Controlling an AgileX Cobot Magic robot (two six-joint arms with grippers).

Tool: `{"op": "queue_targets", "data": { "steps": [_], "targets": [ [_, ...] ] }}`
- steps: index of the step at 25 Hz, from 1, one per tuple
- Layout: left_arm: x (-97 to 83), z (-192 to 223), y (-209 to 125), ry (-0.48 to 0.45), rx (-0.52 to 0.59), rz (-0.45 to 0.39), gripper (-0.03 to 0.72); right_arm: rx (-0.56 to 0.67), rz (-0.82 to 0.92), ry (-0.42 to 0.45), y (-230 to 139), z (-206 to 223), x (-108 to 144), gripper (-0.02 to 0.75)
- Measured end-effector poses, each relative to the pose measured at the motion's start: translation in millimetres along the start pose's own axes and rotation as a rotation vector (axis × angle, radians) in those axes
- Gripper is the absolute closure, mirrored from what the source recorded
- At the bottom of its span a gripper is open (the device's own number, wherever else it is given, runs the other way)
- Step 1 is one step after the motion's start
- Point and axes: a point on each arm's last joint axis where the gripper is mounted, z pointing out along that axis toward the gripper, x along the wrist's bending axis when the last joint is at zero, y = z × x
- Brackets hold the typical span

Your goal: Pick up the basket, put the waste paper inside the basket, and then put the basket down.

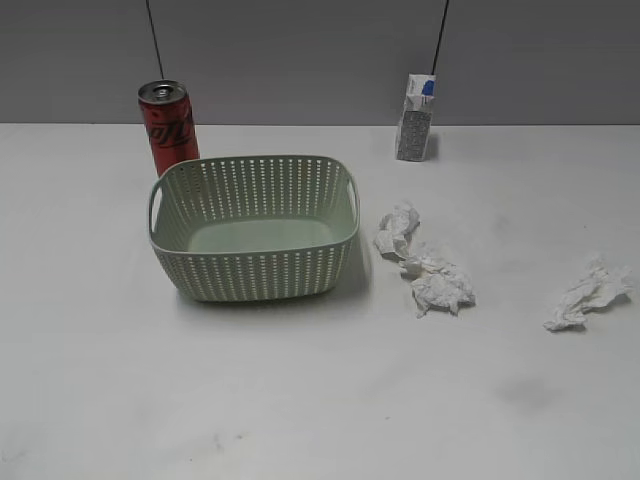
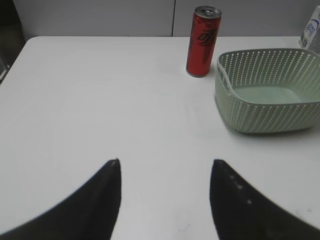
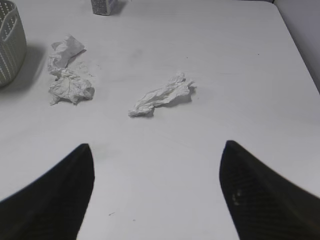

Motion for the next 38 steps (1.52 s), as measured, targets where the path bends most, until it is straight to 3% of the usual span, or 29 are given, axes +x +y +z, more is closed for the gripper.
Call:
{"op": "queue_targets", "data": {
  "steps": [23, 27, 30, 34, 38],
  "targets": [
    [1.4, 0.7, 1.8, 0.014, -0.002, 0.007, 0.272, 0.0, -0.001, -0.001, 0.0, 0.0, -0.1, 0.146],
    [3.9, 6.4, 22.4, 0.027, -0.04, 0.006, 0.267, 0.0, -0.001, -0.001, 0.0, 0.0, -0.1, 0.146],
    [6.8, 27.2, 45.1, 0.019, -0.002, -0.013, 0.247, 0.0, -0.001, -0.001, 0.0, 0.0, -0.1, 0.146],
    [3.5, 63.1, 72.4, -0.072, 0.062, -0.056, 0.229, 0.0, -0.001, -0.001, 0.0, 0.0, -0.1, 0.146],
    [-7.1, 96.7, 96.9, -0.157, 0.162, -0.014, 0.225, 0.0, -0.001, -0.001, 0.0, 0.0, -0.1, 0.146]
  ]
}}
